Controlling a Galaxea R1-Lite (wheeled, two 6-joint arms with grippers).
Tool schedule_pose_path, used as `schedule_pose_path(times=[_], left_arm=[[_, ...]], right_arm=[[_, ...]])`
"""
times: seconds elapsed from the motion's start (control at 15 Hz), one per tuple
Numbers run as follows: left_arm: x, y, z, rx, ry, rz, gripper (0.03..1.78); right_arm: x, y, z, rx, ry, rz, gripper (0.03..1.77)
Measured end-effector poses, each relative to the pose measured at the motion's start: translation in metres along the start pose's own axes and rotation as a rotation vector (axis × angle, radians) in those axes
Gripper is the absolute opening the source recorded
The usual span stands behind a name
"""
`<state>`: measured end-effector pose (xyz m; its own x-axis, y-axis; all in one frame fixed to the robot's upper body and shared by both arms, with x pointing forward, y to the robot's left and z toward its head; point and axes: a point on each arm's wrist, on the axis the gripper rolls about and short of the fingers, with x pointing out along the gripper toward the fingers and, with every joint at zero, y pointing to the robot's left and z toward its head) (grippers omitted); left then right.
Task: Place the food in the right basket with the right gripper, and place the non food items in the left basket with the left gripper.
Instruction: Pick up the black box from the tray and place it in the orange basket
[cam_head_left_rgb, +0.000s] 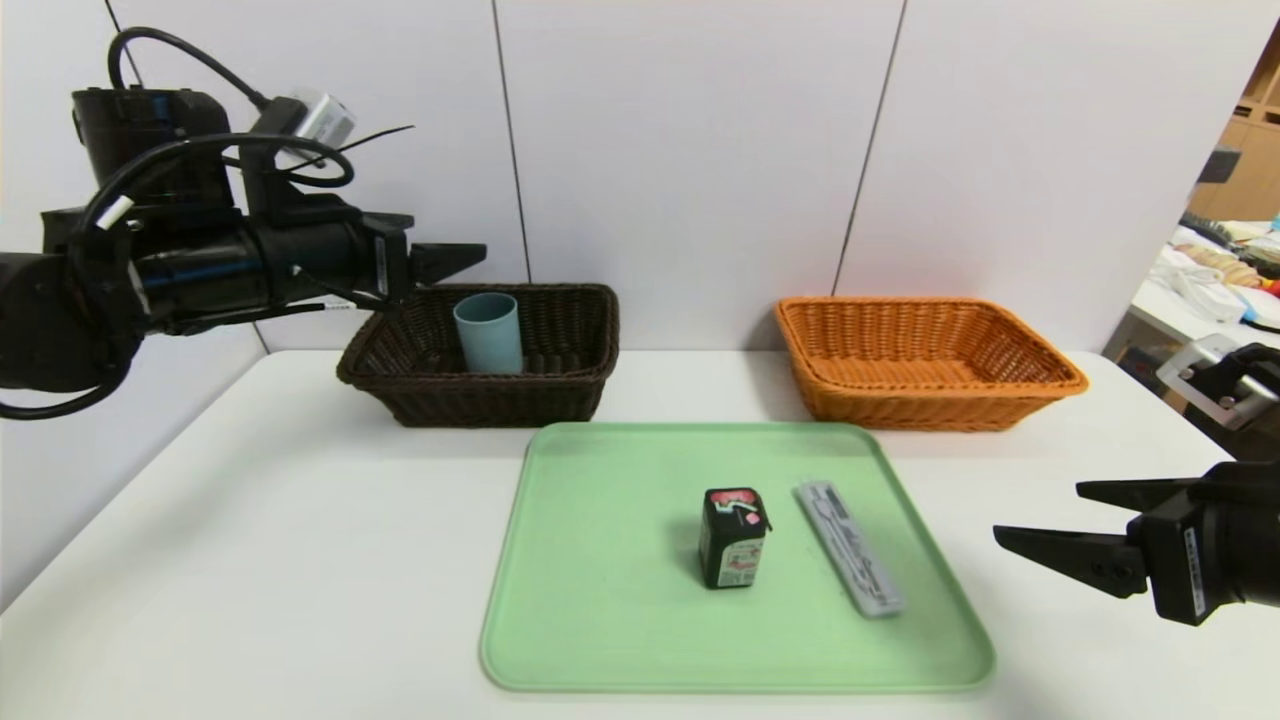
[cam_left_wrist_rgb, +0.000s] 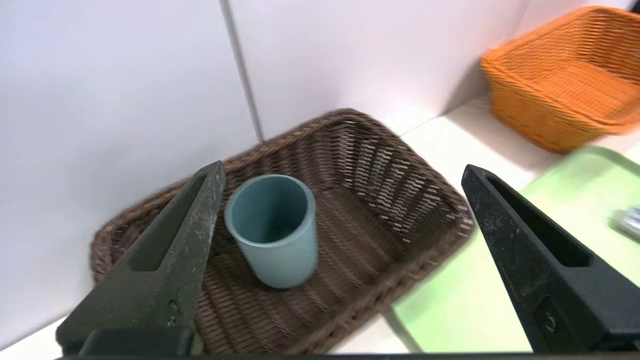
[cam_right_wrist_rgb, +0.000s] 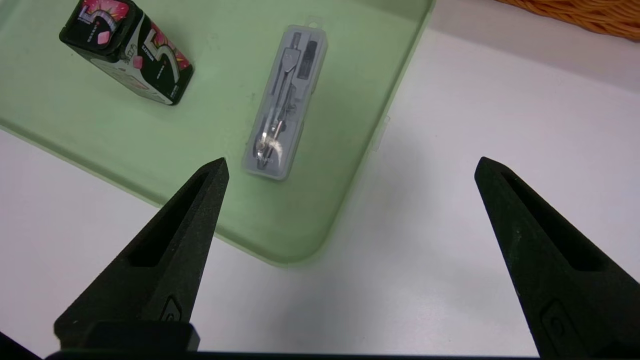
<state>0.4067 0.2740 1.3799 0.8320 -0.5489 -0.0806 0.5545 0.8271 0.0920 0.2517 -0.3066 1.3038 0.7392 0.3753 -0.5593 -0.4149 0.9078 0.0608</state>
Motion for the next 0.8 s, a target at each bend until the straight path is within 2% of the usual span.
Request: schedule_pose_path(times=[0.47, 0.8], left_arm=[[-0.049, -0.051, -0.019, -0.028, 0.075, -0.101, 1.69], [-0.079, -0.095, -0.038, -0.031, 0.123, -0.245, 1.69]], right_arm=[[-0.001, -0.002, -0.001, 0.009, -0.003, -0.014, 1.7], [-0.002, -0.002, -0.005, 0.01, 0.005, -0.015, 1.7]])
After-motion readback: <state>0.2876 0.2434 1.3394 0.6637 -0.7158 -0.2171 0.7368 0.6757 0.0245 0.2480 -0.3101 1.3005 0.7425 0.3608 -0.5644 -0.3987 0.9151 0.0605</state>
